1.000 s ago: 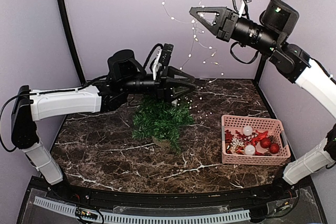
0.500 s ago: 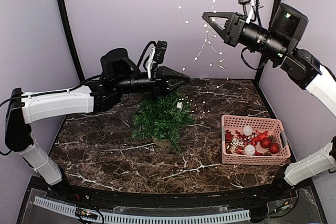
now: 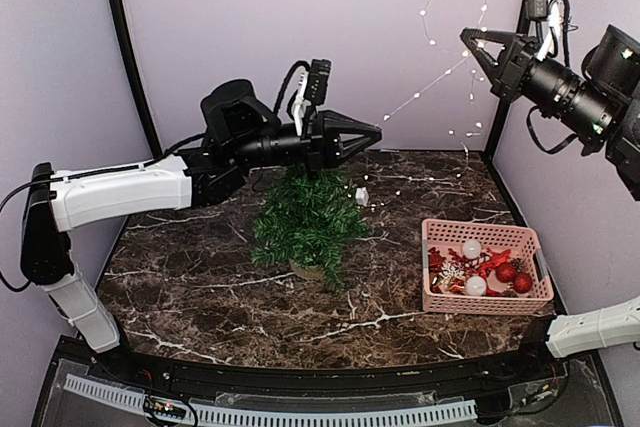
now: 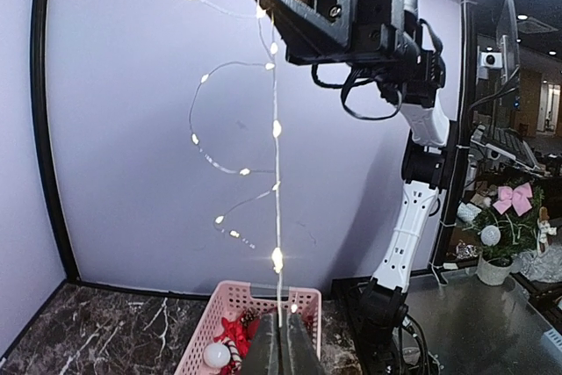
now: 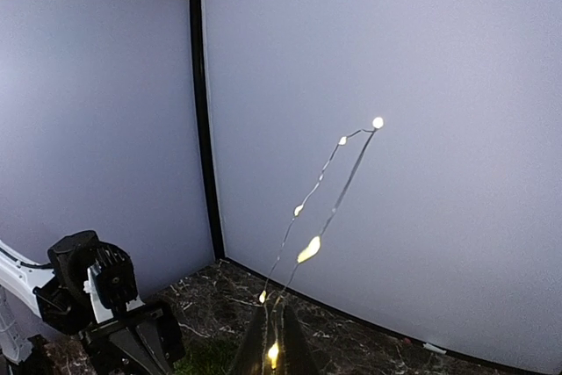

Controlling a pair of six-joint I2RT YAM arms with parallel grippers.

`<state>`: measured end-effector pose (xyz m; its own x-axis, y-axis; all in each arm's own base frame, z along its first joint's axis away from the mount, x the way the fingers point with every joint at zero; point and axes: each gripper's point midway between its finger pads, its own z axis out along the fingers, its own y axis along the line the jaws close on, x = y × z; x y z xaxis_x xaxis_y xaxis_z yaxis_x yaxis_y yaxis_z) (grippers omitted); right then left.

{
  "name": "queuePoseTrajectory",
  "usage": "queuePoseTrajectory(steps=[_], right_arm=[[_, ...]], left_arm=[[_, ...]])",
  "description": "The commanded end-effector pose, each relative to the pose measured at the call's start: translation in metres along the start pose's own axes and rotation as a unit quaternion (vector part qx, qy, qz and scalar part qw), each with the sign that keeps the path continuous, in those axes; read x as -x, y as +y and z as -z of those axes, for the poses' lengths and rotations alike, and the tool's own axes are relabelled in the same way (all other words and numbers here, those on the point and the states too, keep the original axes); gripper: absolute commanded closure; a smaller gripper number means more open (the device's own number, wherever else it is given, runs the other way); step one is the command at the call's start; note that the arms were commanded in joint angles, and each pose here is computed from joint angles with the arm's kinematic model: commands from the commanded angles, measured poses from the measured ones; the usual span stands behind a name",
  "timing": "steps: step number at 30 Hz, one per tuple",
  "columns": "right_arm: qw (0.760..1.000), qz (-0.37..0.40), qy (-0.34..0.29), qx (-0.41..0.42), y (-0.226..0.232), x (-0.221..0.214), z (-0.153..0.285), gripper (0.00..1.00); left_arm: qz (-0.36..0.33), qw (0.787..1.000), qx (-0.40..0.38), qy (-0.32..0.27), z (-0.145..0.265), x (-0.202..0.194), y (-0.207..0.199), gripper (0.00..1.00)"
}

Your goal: Decorate the small christmas tree

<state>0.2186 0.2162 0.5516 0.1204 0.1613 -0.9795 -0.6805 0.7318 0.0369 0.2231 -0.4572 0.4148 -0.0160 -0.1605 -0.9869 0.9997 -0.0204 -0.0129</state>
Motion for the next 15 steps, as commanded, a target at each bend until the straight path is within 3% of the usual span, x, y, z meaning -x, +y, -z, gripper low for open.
queuePoseTrajectory(steps=[1, 4, 9, 15], right_arm=[[0.996, 0.01, -0.037, -0.084, -0.03, 0.018, 0.009, 1.0], [0.994, 0.0, 0.003, -0.113, -0.039, -0.02, -0.003, 0.98], [0.978, -0.032, 0.092, -0.184, -0.061, -0.11, -0.004, 0.79], [0.955, -0.088, 0.171, -0.226, -0.072, -0.19, 0.024, 0.34]], left_arm=[[0.019, 0.999, -0.007, 0.025, -0.004, -0.015, 0.003, 1.0], [0.013, 0.999, 0.009, 0.041, 0.001, -0.021, 0.005, 1.0], [-0.005, 0.994, 0.059, 0.094, 0.033, -0.039, 0.0, 1.0], [0.003, 0.981, 0.073, 0.178, 0.079, -0.061, -0.028, 1.0]])
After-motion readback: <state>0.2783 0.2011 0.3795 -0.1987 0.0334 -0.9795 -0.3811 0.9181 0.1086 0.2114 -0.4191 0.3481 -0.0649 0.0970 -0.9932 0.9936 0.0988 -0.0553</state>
